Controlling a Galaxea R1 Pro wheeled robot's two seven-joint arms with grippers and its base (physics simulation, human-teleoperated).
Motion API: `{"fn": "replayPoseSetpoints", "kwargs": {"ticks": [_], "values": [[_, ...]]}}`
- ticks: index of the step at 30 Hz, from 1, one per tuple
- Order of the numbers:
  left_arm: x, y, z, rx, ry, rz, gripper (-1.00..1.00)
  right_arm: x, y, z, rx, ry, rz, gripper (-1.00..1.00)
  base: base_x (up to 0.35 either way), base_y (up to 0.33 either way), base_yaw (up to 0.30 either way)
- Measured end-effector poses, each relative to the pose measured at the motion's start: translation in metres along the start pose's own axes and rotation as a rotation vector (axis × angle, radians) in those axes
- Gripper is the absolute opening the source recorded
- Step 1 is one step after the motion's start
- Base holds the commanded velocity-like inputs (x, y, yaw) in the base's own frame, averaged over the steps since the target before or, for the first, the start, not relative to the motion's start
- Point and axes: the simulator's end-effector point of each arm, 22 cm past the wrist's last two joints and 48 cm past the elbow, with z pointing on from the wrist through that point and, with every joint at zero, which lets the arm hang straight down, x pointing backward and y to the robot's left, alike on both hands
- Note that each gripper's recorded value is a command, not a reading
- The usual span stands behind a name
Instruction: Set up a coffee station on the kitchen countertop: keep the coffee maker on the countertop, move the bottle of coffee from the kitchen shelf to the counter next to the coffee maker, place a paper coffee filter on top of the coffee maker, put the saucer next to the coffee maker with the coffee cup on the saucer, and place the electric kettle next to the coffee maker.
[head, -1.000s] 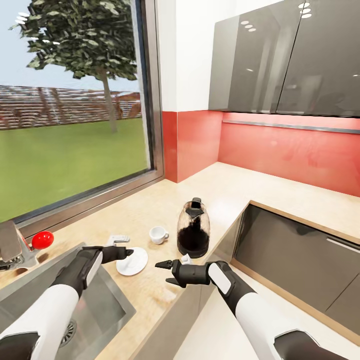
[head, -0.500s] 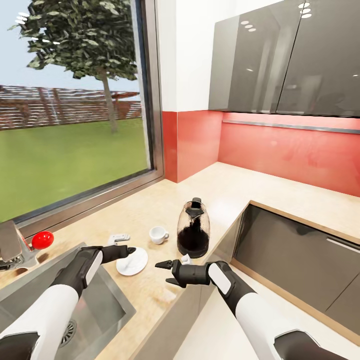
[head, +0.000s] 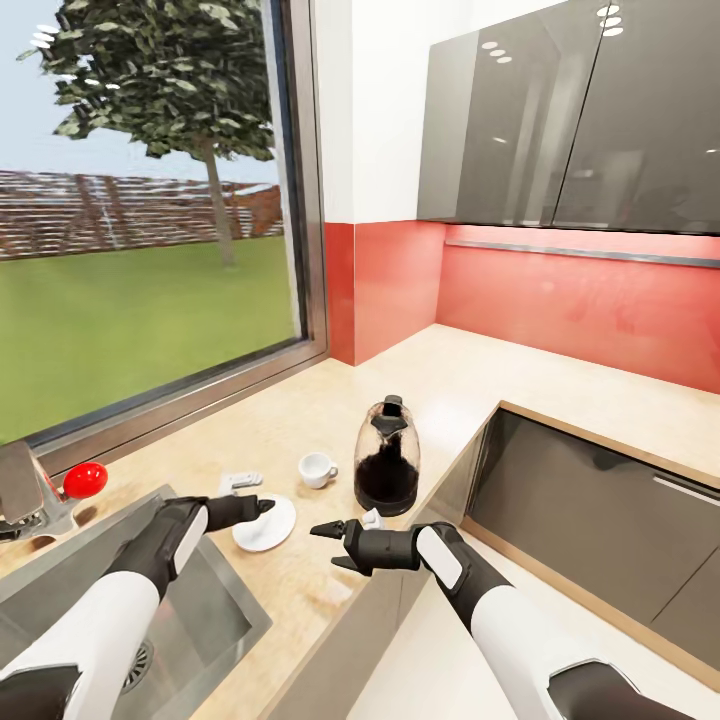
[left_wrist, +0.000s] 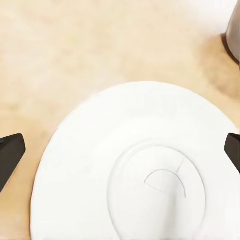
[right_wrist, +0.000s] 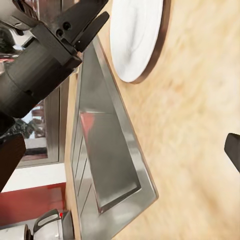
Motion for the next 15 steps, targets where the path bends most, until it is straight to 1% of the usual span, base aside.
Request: {"fn": "replayPoseSetpoints", "kwargs": {"ticks": [4,15], "values": [[0.0088,0.0009,0.0025,0.0,0.018,-0.007,1.0,0.0,0.0,0.0,0.0,0.0,0.0,1.0,0.0,0.0,0.0],[0.0099,-0.0005,0.0027,0.003,0.016,-0.009,1.0,0.0003,0.0008,-0.0003,-0.001,0.0,-0.001,1.0,0.0,0.0,0.0]]}}
